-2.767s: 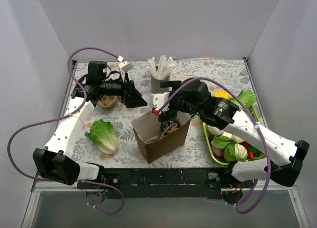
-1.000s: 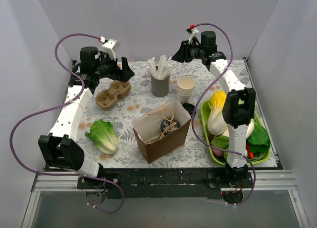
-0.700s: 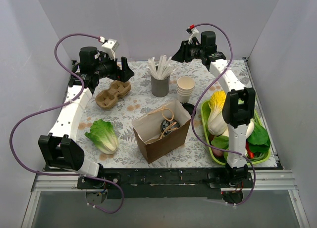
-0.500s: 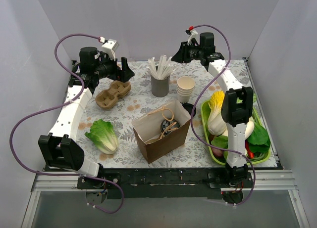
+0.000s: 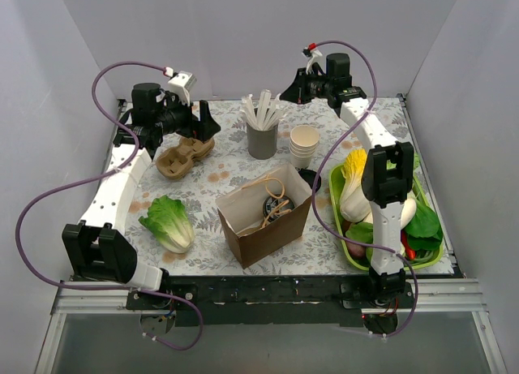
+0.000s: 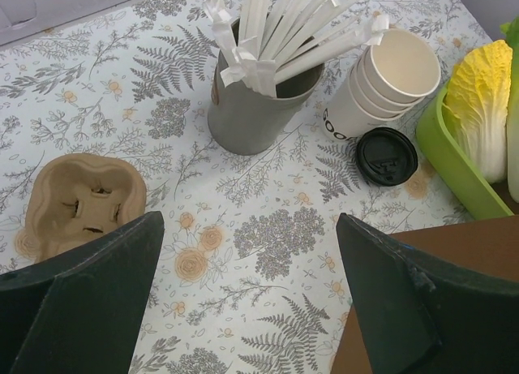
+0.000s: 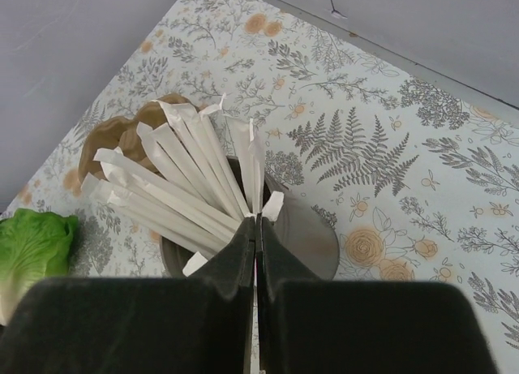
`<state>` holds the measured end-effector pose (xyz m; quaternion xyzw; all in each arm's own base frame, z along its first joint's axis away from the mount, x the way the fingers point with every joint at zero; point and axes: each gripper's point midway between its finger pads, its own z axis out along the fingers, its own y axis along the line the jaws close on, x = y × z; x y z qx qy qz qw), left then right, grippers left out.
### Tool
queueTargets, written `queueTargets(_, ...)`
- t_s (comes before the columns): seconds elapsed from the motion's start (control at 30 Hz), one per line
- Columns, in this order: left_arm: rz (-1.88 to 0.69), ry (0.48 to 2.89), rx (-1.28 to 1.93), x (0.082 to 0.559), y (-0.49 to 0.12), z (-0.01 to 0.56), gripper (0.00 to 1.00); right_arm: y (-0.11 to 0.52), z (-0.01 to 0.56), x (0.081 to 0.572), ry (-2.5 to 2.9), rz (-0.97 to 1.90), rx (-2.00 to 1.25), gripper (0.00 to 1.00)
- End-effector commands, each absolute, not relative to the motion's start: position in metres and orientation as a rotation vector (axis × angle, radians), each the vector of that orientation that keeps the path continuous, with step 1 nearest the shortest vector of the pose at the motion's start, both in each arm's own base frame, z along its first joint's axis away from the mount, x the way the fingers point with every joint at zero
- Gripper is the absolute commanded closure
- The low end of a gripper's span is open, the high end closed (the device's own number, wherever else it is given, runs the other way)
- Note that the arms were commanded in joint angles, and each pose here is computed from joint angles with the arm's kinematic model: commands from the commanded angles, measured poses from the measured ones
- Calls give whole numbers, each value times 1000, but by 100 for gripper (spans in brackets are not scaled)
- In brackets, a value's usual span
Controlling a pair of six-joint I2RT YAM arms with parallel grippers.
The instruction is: Pack the takeout coffee
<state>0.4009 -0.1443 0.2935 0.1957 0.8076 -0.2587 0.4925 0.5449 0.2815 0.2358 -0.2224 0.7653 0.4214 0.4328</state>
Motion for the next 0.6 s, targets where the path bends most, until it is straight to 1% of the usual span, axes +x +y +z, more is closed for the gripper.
queueTargets(0.0, -619, 1878, 507, 389, -143, 322, 11, 288, 318, 529, 1696, 1084, -636, 99)
queueTargets(0.07, -629, 1879, 511, 389, -144, 322, 11, 288, 342, 522, 1645, 1082, -647, 99)
queueTargets(0.2, -641, 1877, 516, 391, -147, 325, 11, 286, 366, 510, 1601, 1080, -659, 99)
queueTargets(0.27, -642, 1871, 516, 394, -147, 328, 11, 286, 372, 505, 1600, 1068, -661, 99)
queueTargets(0.37, -651, 1871, 512, 398, -148, 328, 11, 285, 359, 511, 1637, 1030, -636, 99)
queueTargets(0.4, -659, 1875, 512, 399, -150, 326, 11, 284, 352, 513, 1659, 1023, -626, 89)
queueTargets(0.43, -660, 1878, 510, 400, -150, 325, 11, 282, 346, 517, 1679, 1012, -608, 75)
queueTargets(0.5, -666, 1881, 513, 401, -150, 324, 11, 281, 327, 526, 1733, 989, -574, 53)
queueTargets(0.53, -669, 1884, 512, 401, -151, 323, 11, 280, 322, 529, 1745, 977, -567, 48)
queueTargets(0.57, -668, 1884, 510, 402, -150, 323, 11, 279, 311, 534, 1770, 964, -553, 45)
